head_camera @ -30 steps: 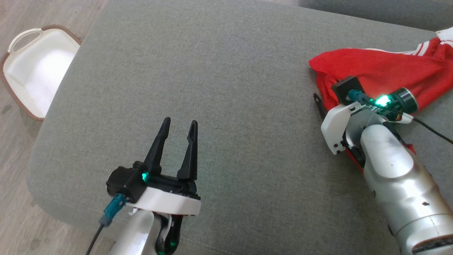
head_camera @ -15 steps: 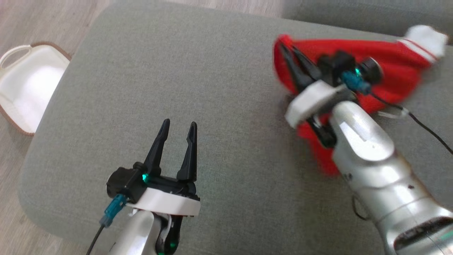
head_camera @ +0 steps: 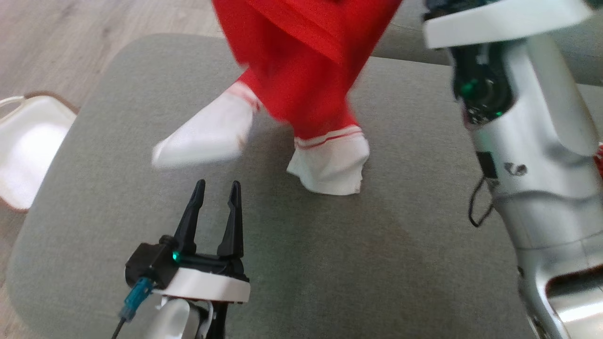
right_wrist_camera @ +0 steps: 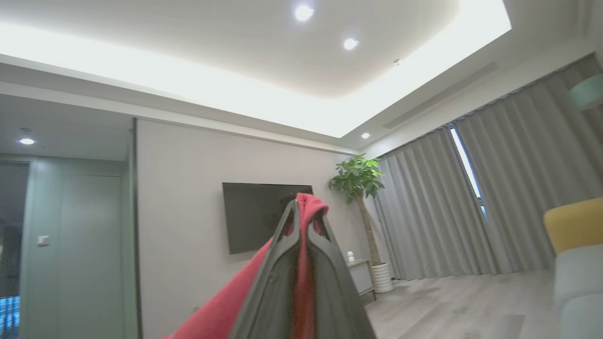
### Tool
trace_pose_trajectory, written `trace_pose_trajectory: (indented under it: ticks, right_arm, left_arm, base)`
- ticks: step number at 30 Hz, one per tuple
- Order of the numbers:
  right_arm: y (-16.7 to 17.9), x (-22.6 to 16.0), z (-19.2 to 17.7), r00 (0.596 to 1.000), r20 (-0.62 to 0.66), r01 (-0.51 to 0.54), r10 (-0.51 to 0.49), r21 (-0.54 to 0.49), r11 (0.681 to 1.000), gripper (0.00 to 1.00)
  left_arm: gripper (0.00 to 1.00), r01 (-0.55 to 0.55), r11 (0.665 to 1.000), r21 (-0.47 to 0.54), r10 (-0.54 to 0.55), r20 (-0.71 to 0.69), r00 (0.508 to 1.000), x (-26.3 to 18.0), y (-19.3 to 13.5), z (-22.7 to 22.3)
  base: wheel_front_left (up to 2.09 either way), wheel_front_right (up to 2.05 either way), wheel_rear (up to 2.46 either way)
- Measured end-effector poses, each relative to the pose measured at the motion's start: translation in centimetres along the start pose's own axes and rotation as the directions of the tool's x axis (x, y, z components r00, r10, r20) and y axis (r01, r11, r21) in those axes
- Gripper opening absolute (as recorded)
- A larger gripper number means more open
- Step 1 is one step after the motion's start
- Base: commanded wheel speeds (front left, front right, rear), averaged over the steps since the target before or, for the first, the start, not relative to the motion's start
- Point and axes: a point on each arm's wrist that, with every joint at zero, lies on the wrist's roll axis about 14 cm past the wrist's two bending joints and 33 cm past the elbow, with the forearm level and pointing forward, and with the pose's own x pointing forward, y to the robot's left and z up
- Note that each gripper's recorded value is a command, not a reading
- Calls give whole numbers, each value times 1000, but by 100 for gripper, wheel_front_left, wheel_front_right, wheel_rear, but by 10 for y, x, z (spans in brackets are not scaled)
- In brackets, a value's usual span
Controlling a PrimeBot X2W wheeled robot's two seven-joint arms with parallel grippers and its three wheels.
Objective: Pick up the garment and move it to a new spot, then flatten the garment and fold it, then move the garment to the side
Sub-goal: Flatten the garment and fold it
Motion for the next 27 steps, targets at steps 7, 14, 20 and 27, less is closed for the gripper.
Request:
trace_pose_trajectory:
  ticks: [7,14,20,27]
  right_arm:
    - [-146,-119,-27,894,-171,379,-414,-204,902,0]
    - [-230,-278,-47,573,-362,554,-735,-490,673,0]
    - [-213,-303,-63,528,-403,511,-747,-552,659,100]
    - [-148,-261,-65,713,-350,402,-608,-506,763,100]
  left_arm:
    - [100,44,999,-3,-44,0,999,11,-12,-1]
    - [100,113,994,-10,-113,-19,993,19,-32,-9]
    - [100,156,988,-18,-156,-30,987,25,-46,-14]
    - [100,194,981,-23,-195,-28,980,29,-58,-14]
  base:
    - [0,0,0]
    - [0,0,0]
    - [0,0,0]
    - [0,0,0]
